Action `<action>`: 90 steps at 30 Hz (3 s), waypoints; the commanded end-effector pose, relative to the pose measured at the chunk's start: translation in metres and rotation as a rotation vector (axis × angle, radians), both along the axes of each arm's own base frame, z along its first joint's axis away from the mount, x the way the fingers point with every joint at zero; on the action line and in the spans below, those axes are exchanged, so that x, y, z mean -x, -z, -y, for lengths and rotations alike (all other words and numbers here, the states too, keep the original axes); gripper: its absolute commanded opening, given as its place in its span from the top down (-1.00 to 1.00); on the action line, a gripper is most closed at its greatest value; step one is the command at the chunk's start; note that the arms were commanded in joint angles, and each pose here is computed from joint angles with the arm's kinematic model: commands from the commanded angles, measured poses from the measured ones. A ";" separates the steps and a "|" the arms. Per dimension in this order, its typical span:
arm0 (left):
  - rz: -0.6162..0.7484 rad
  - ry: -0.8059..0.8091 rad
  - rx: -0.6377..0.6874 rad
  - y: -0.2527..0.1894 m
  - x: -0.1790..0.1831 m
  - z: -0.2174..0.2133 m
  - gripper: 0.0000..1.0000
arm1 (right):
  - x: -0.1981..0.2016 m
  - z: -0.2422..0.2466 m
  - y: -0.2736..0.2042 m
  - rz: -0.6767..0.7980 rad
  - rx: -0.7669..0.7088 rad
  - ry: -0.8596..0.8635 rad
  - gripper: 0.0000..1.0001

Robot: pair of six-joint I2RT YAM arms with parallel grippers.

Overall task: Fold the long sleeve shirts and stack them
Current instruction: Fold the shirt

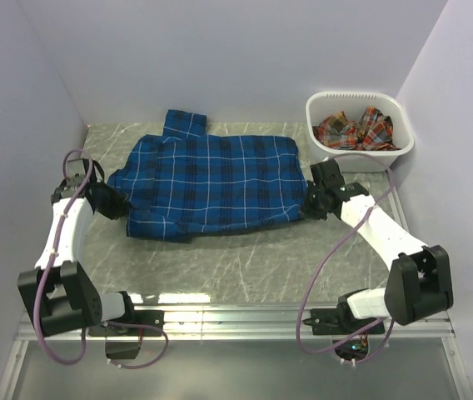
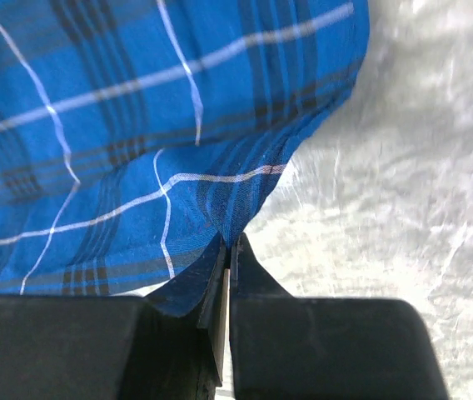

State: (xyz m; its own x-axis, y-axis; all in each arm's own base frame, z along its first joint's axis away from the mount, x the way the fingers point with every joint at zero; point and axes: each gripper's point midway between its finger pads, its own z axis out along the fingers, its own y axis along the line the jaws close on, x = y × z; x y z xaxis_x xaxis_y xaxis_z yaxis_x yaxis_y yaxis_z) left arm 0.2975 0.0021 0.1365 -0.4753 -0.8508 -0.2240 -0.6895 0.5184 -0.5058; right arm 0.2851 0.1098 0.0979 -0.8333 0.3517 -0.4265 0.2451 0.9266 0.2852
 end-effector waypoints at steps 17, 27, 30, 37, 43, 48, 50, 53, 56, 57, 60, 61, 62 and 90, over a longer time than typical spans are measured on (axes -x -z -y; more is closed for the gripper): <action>0.044 -0.007 -0.093 0.018 -0.104 -0.038 0.75 | -0.118 0.005 -0.004 0.068 0.091 0.064 1.00; 0.078 0.029 -0.078 0.022 -0.125 -0.034 0.23 | -0.146 -0.007 -0.006 0.102 0.065 0.036 0.44; 0.124 0.028 -0.120 0.002 -0.120 -0.037 -0.41 | -0.145 -0.009 -0.028 0.149 0.065 0.013 0.15; 0.170 0.045 -0.258 -0.030 -0.068 -0.036 -0.89 | -0.119 -0.040 -0.075 0.316 0.070 -0.146 -0.33; 0.117 0.168 -0.259 0.024 -0.014 -0.005 -0.90 | -0.073 -0.095 -0.066 0.382 -0.030 -0.377 -0.33; 0.178 0.225 -0.297 0.036 -0.011 -0.002 -0.96 | -0.046 -0.134 -0.040 0.360 -0.119 -0.544 -0.33; 0.214 0.237 -0.328 0.031 -0.016 -0.005 -0.96 | -0.038 -0.143 -0.033 0.339 -0.163 -0.581 -0.33; 0.227 0.257 -0.361 0.033 -0.019 -0.008 -0.96 | -0.031 -0.155 -0.033 0.354 -0.206 -0.627 -0.33; 0.212 0.282 -0.377 0.045 -0.018 -0.008 -0.96 | -0.028 -0.163 -0.033 0.361 -0.223 -0.661 -0.32; 0.204 0.302 -0.382 0.050 -0.019 -0.008 -0.96 | -0.027 -0.164 -0.032 0.359 -0.226 -0.668 -0.32; 0.197 0.345 -0.375 0.054 -0.024 -0.002 -0.94 | -0.026 -0.167 -0.027 0.348 -0.231 -0.685 -0.32; 0.200 0.356 -0.373 0.054 -0.025 -0.001 -0.93 | -0.025 -0.168 -0.025 0.343 -0.233 -0.691 -0.31; 0.208 0.375 -0.374 0.054 -0.028 0.003 -0.93 | -0.025 -0.168 -0.023 0.341 -0.236 -0.694 -0.31; 0.255 0.356 -0.032 -0.069 -0.029 0.062 0.95 | -0.017 -0.170 -0.029 0.337 -0.228 -0.716 -0.28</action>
State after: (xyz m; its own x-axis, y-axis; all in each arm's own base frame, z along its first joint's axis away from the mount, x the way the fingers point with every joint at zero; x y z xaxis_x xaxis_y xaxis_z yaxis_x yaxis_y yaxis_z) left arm 0.3310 -0.0453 0.1671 -0.6796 -0.5904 -0.4354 -0.3413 0.7798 -0.5247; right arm 0.3003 0.2714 0.1049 -0.7691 -0.1093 -0.6297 -0.4731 0.7598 0.4460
